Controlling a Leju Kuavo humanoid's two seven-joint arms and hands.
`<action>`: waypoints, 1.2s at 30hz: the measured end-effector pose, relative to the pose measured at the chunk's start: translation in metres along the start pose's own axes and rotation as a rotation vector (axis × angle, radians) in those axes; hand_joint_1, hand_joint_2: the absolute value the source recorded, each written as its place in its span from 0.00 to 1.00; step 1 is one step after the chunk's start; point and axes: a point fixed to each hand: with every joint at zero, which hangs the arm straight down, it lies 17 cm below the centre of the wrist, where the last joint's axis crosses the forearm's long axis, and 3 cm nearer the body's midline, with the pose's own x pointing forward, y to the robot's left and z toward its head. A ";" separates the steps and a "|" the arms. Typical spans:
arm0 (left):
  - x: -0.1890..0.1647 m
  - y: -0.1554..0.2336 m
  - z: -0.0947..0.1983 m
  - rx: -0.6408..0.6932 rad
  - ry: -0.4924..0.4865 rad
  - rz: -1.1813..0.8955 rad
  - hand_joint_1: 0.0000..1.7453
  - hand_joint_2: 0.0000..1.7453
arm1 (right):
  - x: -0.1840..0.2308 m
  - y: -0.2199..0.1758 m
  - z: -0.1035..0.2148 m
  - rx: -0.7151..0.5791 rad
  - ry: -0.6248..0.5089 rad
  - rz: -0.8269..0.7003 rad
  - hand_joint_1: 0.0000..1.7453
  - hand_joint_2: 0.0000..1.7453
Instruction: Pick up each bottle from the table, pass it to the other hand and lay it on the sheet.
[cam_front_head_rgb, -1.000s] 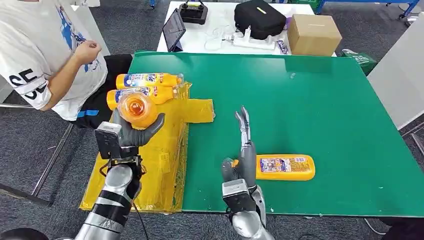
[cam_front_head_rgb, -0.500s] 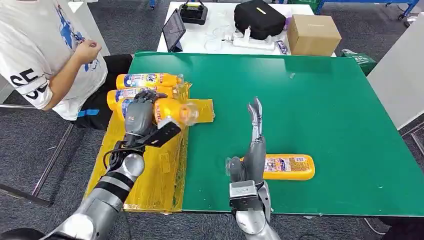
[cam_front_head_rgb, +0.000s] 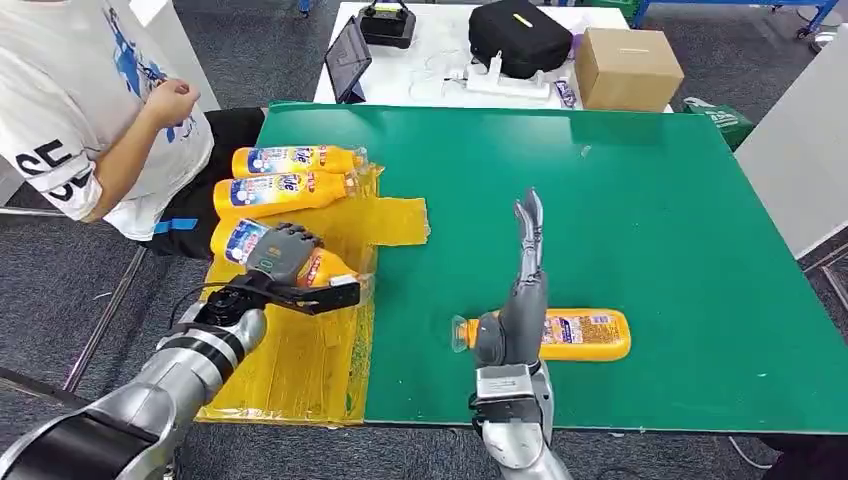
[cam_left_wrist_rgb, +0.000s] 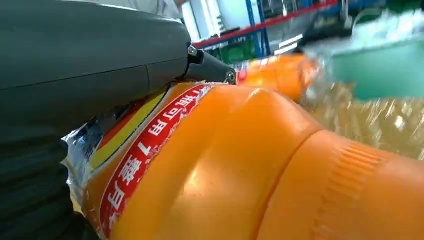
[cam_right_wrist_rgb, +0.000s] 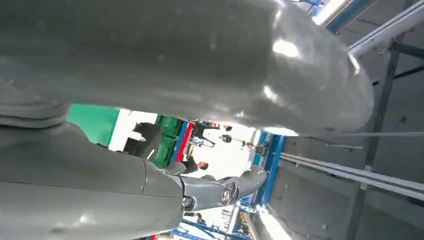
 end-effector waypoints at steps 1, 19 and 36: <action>-0.002 -0.003 0.001 -0.008 0.004 0.003 1.00 1.00 | 0.000 0.000 0.001 0.002 0.002 -0.003 0.00 0.00; -0.004 -0.039 0.014 -0.195 -0.015 0.256 0.00 0.00 | -0.009 0.000 0.005 0.009 0.035 -0.033 0.00 0.00; -0.006 -0.041 0.016 -0.200 -0.005 0.293 0.00 0.00 | -0.021 0.004 0.011 0.024 0.069 -0.031 0.00 0.00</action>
